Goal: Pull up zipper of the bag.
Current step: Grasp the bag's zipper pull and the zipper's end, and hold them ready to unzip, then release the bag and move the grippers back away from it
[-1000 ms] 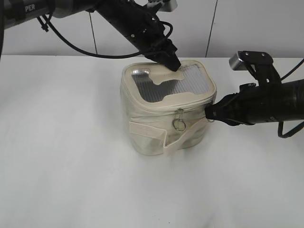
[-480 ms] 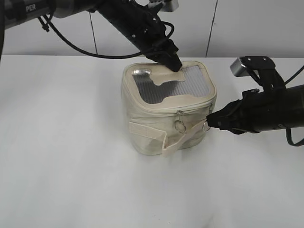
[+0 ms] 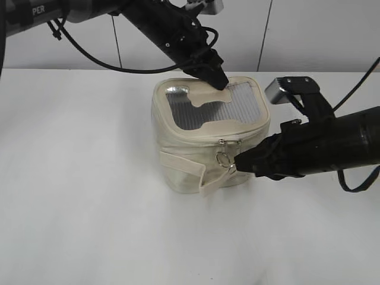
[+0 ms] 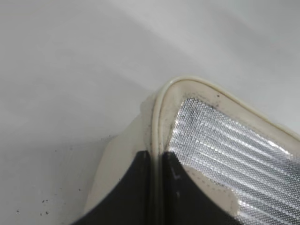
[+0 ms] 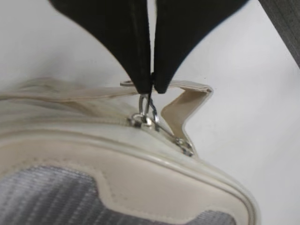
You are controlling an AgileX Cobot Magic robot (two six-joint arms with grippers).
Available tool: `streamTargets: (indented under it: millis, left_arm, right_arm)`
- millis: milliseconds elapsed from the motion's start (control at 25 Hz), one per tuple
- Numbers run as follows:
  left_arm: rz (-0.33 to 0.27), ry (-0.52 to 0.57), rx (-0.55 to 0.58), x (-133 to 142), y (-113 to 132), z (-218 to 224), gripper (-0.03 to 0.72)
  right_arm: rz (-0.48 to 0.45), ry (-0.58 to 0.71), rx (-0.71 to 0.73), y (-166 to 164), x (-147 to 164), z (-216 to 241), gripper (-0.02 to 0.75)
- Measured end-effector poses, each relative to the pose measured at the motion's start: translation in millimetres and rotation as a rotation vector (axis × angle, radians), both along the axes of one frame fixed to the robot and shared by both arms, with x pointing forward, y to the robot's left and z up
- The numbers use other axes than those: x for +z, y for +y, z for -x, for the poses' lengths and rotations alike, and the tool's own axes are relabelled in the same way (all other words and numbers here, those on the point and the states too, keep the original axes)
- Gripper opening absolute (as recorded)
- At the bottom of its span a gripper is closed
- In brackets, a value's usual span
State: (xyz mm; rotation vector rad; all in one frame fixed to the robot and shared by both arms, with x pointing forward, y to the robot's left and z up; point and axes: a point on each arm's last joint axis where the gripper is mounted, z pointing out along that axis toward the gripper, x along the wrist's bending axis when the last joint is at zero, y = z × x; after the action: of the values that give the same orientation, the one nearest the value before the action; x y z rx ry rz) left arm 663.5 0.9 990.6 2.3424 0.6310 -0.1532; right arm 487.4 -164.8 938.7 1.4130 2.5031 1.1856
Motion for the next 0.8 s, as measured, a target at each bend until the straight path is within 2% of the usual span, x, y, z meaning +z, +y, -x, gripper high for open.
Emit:
streamTargets:
  millis: [280,360,440,560,600,680,800]
  left_arm:
    - [0.011,0.026,-0.018,1,-1,3,0.043]
    - [0.024,0.035,-0.019,1,-2,4,0.067]
    - [0.052,0.046,-0.007,3,-1,2,0.164]
    - [0.105,0.089,0.004,20,8,3,0.346]
    - [0.116,0.095,0.01,30,12,5,0.368]
    - [0.13,0.093,0.024,52,18,10,0.357]
    - [0.12,0.045,0.049,89,28,21,0.309]
  right_arm:
    - [0.044,-0.023,0.068,30,-3,11,0.009]
    - [0.032,0.011,0.04,30,-4,11,0.045]
    - [0.022,0.087,0.047,24,-6,13,0.171]
    - [0.04,0.207,0.01,-2,-4,12,0.493]
    - [0.045,0.226,-0.028,-13,0,11,0.551]
    - [0.053,0.245,-0.092,-31,14,13,0.59]
    - [0.037,0.207,-0.123,-47,49,29,0.549]
